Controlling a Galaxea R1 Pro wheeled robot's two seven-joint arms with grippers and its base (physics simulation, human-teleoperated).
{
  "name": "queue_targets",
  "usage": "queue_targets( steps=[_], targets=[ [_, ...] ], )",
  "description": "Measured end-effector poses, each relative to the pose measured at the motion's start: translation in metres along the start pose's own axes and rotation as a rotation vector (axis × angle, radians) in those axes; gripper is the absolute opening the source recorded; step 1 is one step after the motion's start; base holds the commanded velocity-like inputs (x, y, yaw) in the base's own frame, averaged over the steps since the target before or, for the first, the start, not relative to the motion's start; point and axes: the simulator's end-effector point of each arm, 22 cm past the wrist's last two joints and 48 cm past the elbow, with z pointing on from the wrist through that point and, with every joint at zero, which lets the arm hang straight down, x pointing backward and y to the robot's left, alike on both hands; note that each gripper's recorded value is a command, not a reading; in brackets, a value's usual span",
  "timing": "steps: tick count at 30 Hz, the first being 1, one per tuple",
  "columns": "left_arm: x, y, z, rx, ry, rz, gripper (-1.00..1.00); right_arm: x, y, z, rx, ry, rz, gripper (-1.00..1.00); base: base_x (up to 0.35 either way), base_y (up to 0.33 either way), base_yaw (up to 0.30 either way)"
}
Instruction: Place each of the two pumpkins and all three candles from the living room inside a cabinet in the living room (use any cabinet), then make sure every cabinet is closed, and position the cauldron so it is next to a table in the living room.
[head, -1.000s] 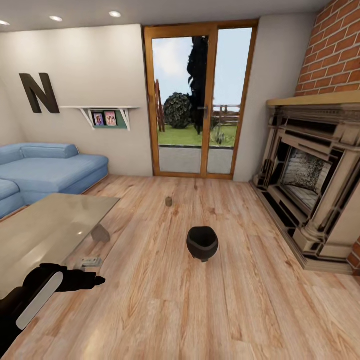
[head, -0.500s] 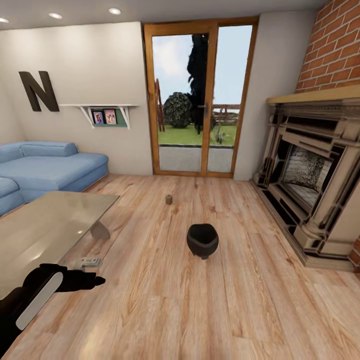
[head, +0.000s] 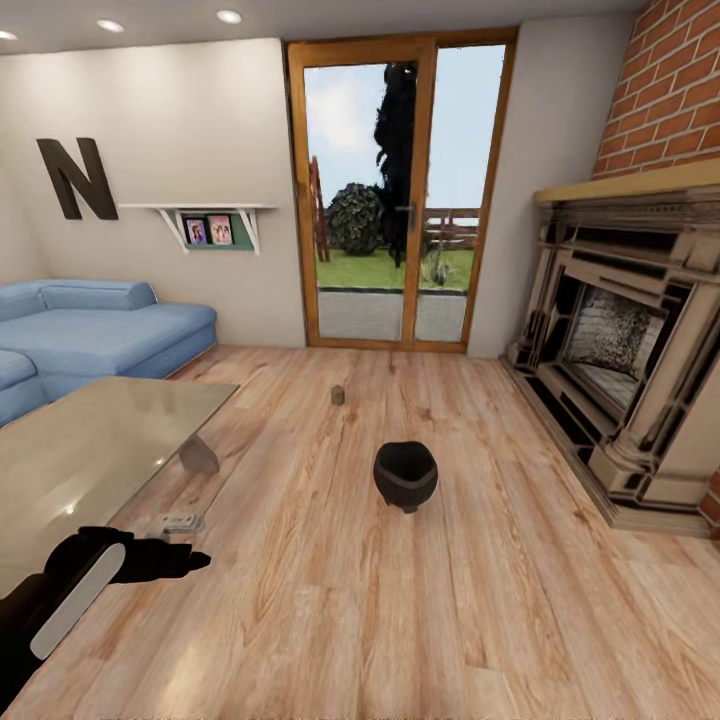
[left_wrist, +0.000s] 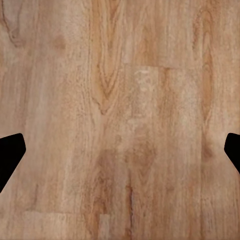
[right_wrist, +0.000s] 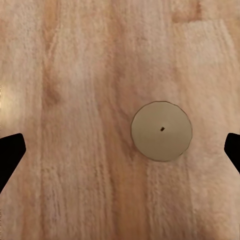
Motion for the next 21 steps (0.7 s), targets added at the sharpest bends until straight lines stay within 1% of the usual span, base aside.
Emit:
queue_targets(
  steps=[9,13,17,20,21],
  targets=[
    [0.013,0.001,0.014,-0.001,-0.001,0.002,1.00,0.010,0.001,0.014,-0.008,-0.013,0.001,1.00,0.000,0.000,0.000],
    [0.020,-0.004,0.022,0.008,0.002,0.004,1.00,0.015,0.000,0.020,-0.008,-0.016,0.001,1.00,0.000,0.000,0.000],
    [0.029,-0.020,0.031,0.033,0.007,0.029,1.00,0.021,-0.001,0.026,-0.009,-0.016,0.000,1.00,0.000,0.000,0.000],
    [0.028,-0.038,0.030,0.068,-0.013,0.060,1.00,0.026,-0.001,0.030,-0.010,-0.017,-0.003,1.00,0.000,0.000,0.000],
    [0.029,-0.043,0.030,0.082,-0.016,0.063,1.00,0.028,-0.001,0.032,-0.011,-0.017,-0.005,1.00,0.000,0.000,0.000]
  ],
)
